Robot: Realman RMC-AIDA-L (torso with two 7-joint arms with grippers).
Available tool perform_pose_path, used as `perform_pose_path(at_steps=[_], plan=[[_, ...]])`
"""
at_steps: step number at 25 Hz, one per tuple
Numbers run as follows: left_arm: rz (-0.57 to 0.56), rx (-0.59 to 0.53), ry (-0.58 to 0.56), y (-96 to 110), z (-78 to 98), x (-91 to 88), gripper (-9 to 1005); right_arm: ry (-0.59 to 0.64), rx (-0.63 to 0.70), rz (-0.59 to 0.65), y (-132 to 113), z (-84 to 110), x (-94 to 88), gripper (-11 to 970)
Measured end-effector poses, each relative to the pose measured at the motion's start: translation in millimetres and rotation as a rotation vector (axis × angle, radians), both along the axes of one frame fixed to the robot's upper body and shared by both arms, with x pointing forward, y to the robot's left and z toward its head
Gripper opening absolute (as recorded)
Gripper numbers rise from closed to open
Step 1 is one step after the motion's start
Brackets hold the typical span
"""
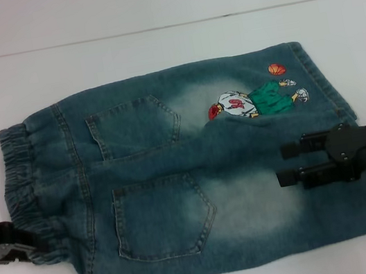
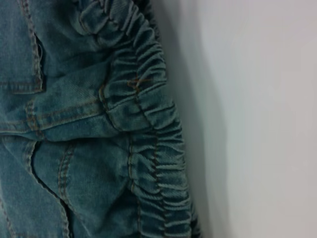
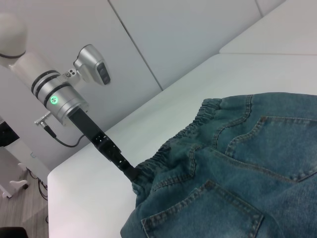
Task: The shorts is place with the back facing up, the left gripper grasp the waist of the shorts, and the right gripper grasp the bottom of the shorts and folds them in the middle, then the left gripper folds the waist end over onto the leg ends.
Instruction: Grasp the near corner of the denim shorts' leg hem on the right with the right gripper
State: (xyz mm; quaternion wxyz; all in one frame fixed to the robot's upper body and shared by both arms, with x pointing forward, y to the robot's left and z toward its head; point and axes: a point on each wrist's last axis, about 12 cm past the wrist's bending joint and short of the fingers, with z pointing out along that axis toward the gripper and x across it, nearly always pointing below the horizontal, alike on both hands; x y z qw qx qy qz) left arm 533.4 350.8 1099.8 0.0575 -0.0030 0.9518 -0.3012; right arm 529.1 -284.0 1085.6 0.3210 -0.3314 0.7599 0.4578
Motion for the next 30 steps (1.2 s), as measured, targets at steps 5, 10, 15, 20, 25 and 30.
perform_pose_path(at_steps=[5,10,15,20,25,30], plan=[[0.001,0.002,-0.005,-2,-1.4,1.1,332,0.0,0.004,0.003,0,0.4,-0.4,796],[0.005,0.001,-0.011,-2,-1.2,2.1,111,0.014,0.009,-0.005,-3,4.0,1.0,796],[0.004,-0.002,-0.022,-3,0.6,4.1,54,0.106,-0.031,-0.061,-20,23.8,12.2,795],[-0.006,-0.013,-0.042,-6,3.4,7.6,45,0.167,-0.158,-0.038,-54,56.1,14.3,795],[-0.005,-0.013,-0.049,-8,3.2,10.1,47,0.248,-0.278,0.028,-72,66.0,7.8,794],[0.004,-0.034,-0.06,-11,3.4,11.5,49,0.314,-0.443,0.053,-79,65.4,7.9,794]])
